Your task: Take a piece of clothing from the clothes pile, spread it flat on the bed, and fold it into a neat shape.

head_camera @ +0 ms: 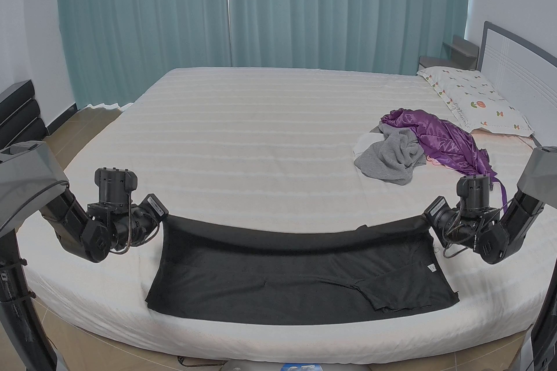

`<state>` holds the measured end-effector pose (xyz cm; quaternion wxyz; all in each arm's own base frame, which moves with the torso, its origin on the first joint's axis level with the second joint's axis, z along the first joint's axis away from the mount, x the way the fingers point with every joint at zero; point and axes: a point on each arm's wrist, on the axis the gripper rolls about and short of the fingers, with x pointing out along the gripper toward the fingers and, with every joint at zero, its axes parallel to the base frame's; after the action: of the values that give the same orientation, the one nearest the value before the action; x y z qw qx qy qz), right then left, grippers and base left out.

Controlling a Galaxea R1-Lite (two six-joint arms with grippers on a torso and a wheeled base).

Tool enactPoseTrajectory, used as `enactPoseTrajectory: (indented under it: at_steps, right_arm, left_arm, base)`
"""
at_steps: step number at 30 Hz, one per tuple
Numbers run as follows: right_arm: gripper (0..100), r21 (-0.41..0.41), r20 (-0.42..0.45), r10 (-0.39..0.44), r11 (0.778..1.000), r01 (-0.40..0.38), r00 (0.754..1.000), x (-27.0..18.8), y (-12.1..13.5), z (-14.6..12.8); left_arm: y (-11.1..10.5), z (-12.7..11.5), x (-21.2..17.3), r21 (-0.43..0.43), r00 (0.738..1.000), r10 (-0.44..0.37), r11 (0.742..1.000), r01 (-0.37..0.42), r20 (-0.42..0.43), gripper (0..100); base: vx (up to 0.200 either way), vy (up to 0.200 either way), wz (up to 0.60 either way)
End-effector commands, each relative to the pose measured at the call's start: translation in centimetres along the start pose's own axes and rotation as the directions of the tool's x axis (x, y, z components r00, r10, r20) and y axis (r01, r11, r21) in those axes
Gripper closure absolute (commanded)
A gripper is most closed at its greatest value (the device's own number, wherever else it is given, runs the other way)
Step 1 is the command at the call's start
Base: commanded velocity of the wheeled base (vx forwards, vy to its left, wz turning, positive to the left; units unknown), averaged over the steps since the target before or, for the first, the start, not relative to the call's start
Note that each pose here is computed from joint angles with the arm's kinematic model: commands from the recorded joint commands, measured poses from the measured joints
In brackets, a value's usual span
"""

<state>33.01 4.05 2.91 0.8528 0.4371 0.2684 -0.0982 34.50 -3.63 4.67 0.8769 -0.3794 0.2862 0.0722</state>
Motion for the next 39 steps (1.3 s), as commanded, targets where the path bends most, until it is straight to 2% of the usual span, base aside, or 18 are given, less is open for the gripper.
enactPoseTrajectory:
  at_steps: [1, 7, 15, 21, 24, 39]
  right_arm:
    - [100, 0.020, 0.072, 0.064, 0.998, -0.065, 0.995, 0.9, 1.5, 2.3]
    - [100, 0.017, 0.066, 0.057, 0.998, -0.058, 0.996, 1.3, 1.4, 2.1]
    - [100, 0.013, 0.011, 0.000, 1.000, 0.000, 1.000, 0.2, -0.5, 0.7]
    - [100, -0.014, -0.035, -0.066, 0.998, 0.065, 0.997, -1.1, -2.4, -0.4]
    - [100, -0.032, -0.049, -0.084, 0.996, 0.082, 0.995, -1.8, -3.1, -0.9]
    - [100, -0.089, -0.091, -0.138, 0.987, 0.130, 0.986, -2.6, -4.7, -2.2]
  left_arm:
    - [-1.4, 2.2, 0.7, -0.028, 0.995, -0.044, 0.999, 0.047, 0.088, 100]
    - [-1.7, 2.9, 0.8, -0.052, 0.992, -0.055, 0.997, 0.061, 0.110, 100]
    - [-0.2, 1.6, 0.4, -0.050, 0.998, -0.010, 0.999, 0.012, 0.055, 100]
    - [1.4, 0.0, -0.6, -0.008, 0.999, 0.045, 0.999, -0.045, -0.005, 100]
    - [2.6, -1.1, -1.3, 0.046, 0.996, 0.083, 0.996, -0.081, -0.041, 100]
    - [3.6, -2.7, -2.3, 0.065, 0.987, 0.126, 0.991, -0.121, -0.095, 100]
  base:
    - [0.000, 0.000, 0.00]
    - [0.000, 0.000, 0.00]
    - [0.000, 0.000, 0.00]
    - [0.000, 0.000, 0.00]
    - [0.000, 0.000, 0.00]
    - [0.000, 0.000, 0.00]
